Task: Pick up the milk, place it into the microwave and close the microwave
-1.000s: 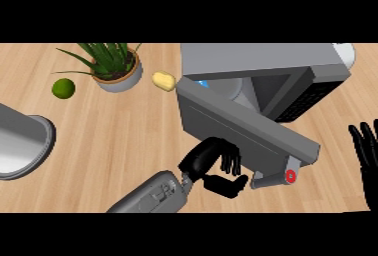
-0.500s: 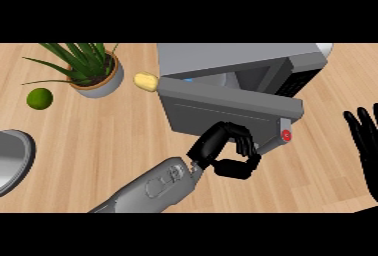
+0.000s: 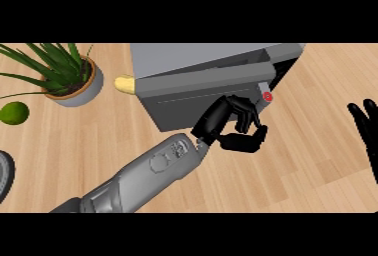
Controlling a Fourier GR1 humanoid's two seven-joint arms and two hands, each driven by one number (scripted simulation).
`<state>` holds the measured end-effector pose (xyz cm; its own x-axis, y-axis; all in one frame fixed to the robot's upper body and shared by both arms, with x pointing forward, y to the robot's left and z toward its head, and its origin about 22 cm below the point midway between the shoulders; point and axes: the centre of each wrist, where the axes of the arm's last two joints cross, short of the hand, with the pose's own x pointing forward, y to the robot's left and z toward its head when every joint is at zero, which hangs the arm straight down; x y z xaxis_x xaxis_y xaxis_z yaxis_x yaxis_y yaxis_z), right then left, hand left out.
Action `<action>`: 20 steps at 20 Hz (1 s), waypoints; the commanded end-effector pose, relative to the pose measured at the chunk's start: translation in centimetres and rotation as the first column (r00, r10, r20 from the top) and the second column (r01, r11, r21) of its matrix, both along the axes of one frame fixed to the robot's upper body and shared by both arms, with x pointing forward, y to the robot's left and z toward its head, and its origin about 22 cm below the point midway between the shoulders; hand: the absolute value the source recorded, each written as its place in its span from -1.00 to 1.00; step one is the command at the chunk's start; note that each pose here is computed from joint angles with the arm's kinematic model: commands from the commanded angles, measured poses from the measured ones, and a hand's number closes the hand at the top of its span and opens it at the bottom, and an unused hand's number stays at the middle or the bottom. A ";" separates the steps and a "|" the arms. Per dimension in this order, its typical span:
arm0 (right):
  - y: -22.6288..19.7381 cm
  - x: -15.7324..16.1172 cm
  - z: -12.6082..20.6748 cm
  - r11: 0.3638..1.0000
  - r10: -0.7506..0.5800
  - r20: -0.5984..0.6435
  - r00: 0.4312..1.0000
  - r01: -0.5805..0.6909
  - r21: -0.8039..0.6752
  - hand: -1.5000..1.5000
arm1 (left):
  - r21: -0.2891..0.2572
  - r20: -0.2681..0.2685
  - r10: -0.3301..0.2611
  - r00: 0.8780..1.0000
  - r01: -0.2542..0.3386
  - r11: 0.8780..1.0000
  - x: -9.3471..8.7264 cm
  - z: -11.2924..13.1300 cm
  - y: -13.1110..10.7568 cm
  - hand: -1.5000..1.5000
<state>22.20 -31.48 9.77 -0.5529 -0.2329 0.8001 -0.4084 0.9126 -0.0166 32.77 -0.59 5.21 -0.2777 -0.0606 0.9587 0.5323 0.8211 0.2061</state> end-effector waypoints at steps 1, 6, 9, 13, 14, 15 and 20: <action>-0.1 0.2 1.1 0.999 0.035 0.009 0.999 -0.035 -0.017 -1.00 | -0.032 0.024 0.038 0.999 -0.037 0.999 1.7 2.4 -0.6 1.00; -0.2 0.5 2.2 0.997 0.071 0.015 0.997 -0.071 -0.023 -1.00 | -0.035 0.041 0.076 0.996 -0.075 0.997 3.0 3.3 -0.6 1.00; 0.2 0.6 2.7 0.995 0.101 0.018 0.995 -0.100 -0.023 -1.00 | -0.041 0.045 0.086 0.995 -0.084 0.996 3.3 3.8 -0.8 1.00; -0.2 1.0 3.3 0.995 0.102 0.020 0.995 -0.101 -0.024 -1.00 | -0.051 0.048 0.102 0.994 -0.099 0.994 3.5 4.3 -1.0 1.00; -0.4 1.0 3.7 0.994 0.105 0.027 0.994 -0.104 -0.036 -1.00 | -0.046 0.040 0.115 0.993 -0.113 0.993 3.4 4.0 -1.0 1.00; -0.6 1.1 3.8 0.994 0.098 0.025 0.995 -0.097 -0.043 -1.00 | -0.055 0.044 0.106 0.993 -0.103 0.993 3.5 4.1 -0.9 1.00; -1.3 1.2 4.6 0.994 0.095 0.016 0.995 -0.094 -0.058 -1.00 | -0.073 0.048 0.143 0.989 -0.140 0.988 3.5 4.3 -1.0 1.00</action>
